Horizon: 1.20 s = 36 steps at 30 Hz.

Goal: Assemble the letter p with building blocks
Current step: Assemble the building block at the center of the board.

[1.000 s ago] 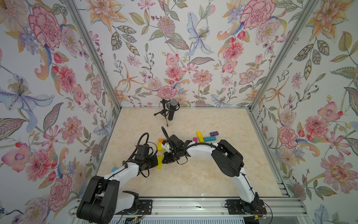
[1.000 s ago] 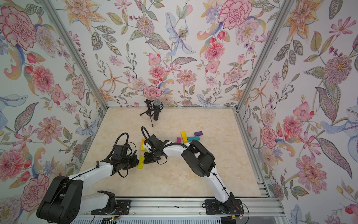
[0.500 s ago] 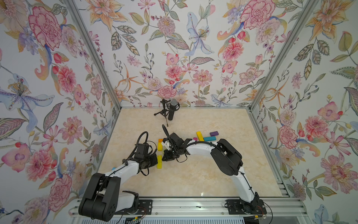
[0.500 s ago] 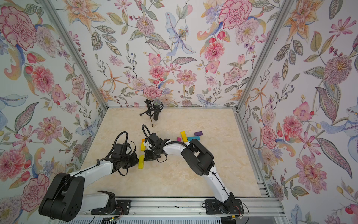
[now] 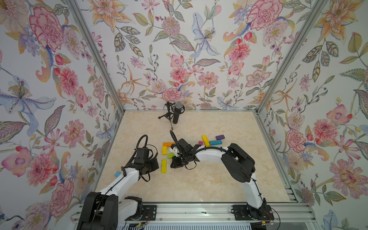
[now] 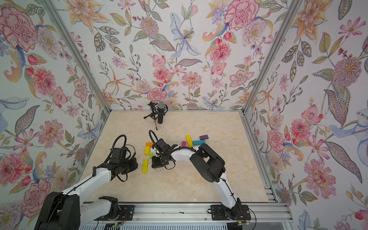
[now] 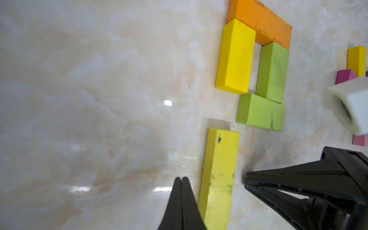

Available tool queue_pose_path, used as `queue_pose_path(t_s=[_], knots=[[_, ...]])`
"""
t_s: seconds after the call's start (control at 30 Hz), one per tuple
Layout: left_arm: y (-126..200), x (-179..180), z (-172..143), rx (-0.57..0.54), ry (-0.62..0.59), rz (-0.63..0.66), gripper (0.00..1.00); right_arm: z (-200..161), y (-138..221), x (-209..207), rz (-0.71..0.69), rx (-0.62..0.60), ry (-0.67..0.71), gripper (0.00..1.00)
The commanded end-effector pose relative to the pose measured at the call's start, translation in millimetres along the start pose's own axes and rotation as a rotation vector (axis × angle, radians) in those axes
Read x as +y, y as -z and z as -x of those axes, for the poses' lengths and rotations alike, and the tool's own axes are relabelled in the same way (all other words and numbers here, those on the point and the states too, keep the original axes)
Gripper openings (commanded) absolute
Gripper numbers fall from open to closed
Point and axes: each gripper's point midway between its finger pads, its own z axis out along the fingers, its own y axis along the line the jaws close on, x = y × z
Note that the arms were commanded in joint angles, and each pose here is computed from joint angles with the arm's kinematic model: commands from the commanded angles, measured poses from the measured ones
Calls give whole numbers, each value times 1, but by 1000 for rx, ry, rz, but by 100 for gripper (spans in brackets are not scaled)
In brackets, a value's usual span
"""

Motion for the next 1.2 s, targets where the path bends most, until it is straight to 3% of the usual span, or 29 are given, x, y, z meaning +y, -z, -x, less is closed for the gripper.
queue_pose_path(t_s=[0.0, 0.47, 0.8, 1.17], knots=[[7, -1, -26, 44, 14, 17, 0, -19, 3, 3, -24, 41, 20, 0], [18, -3, -75, 117, 39, 3, 0, -23, 6, 5, -37, 34, 25, 0], [4, -9, -64, 91, 32, 6, 0, -14, 23, -2, -55, -8, 19, 0], [-6, -8, -62, 100, 22, 32, 0, 5, 67, -36, -100, -102, -26, 0]])
